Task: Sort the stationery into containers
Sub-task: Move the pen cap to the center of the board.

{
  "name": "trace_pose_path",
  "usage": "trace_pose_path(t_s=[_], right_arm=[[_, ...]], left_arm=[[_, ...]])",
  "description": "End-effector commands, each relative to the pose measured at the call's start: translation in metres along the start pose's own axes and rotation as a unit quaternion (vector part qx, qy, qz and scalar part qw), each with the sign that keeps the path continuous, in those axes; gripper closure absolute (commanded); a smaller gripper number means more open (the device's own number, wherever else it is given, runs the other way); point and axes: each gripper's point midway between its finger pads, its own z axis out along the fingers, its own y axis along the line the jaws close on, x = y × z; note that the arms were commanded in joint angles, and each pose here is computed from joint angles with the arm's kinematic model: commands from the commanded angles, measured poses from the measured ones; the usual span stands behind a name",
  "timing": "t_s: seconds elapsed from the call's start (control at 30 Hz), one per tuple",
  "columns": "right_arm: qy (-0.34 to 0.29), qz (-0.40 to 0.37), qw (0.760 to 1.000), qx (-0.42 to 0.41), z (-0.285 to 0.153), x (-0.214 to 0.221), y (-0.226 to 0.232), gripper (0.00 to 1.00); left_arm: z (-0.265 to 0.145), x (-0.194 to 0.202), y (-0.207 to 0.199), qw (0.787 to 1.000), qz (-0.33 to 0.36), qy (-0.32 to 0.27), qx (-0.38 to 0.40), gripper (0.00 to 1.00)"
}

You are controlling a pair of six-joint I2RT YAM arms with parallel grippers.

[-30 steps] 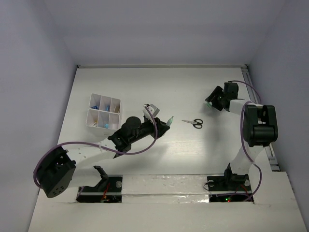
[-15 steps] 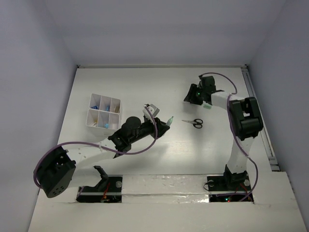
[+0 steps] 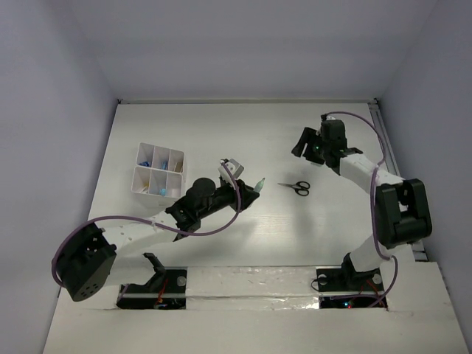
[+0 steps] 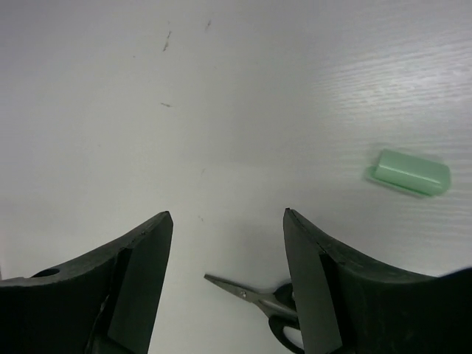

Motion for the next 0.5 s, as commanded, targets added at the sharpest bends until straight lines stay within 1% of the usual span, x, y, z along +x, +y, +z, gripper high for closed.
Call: trace_pose_path(t_s=[0.0, 0.2, 0.27, 0.47], right_arm=[[-0.038, 0.047, 0.997, 0.041, -0.011, -0.001, -0.034, 0.33], [-0.018, 0.099, 0.994, 0.043, -0.009, 0.018, -0.065, 0.33], [-0.022, 0.113, 0.993, 0.025, -0.005, 0.017, -0.062, 0.31], [-0.035, 0.133, 0.990, 0.042, 0.002, 0.012, -0.080, 0.30]], left_arm=[[0.000, -0.017, -0.007, 0.999, 0.004, -0.032, 0.016, 1.00], [0.000, -0.017, -0.008, 0.999, 0.002, -0.031, 0.019, 1.00], [0.000, -0.018, -0.008, 0.999, 0.002, -0.032, 0.019, 1.00], [-0.001, -0.017, -0.007, 0.999, 0.002, -0.031, 0.016, 1.00]])
